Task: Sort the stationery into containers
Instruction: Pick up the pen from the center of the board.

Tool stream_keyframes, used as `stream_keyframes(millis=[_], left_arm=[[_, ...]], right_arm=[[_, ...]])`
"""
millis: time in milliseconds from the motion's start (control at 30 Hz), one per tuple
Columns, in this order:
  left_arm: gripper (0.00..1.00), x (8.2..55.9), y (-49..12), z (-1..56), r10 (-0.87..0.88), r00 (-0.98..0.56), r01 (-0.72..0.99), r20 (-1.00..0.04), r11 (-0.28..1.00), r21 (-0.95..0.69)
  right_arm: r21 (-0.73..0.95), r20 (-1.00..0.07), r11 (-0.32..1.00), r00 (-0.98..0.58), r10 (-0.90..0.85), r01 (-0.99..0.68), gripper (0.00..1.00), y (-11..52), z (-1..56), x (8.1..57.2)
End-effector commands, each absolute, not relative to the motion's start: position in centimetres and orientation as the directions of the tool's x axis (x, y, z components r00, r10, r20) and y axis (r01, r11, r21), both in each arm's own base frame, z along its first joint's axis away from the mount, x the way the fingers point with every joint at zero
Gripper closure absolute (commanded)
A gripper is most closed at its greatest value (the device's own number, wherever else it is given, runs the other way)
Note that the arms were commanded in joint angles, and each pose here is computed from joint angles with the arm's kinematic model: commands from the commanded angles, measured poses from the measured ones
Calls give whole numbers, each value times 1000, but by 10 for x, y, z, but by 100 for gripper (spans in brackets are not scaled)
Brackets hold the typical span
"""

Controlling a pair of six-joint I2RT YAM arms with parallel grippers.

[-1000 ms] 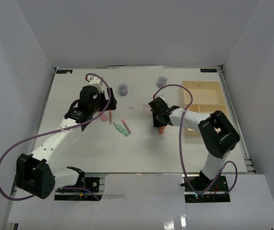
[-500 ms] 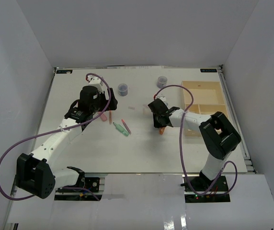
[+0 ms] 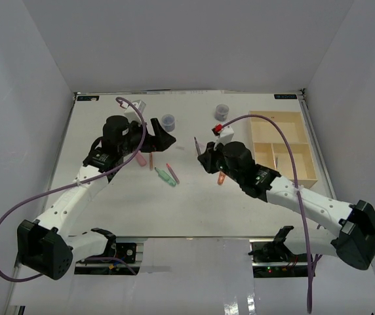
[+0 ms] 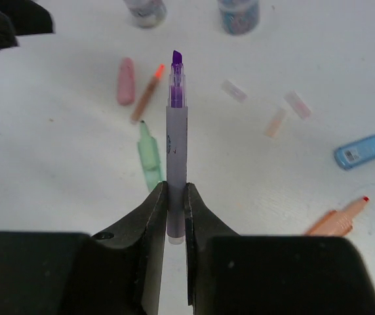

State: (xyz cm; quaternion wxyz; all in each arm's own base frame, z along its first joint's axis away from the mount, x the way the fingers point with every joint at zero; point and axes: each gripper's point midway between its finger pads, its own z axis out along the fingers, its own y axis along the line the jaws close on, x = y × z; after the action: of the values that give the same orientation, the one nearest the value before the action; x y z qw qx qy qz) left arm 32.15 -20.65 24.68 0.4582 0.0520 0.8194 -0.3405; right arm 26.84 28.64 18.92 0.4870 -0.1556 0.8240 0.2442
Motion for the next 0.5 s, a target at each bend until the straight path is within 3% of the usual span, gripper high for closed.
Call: stream_keyframes(millis=[0, 467], left_arm=[[2, 292, -234, 299, -271, -568, 542, -777, 588, -601], [8, 251, -282, 309, -310, -556, 638, -771, 436, -635]], right_arm=[[288, -947, 702, -303, 107, -651, 92, 308, 246, 258], [340, -934, 564, -203, 293, -752, 92, 305, 290, 227]])
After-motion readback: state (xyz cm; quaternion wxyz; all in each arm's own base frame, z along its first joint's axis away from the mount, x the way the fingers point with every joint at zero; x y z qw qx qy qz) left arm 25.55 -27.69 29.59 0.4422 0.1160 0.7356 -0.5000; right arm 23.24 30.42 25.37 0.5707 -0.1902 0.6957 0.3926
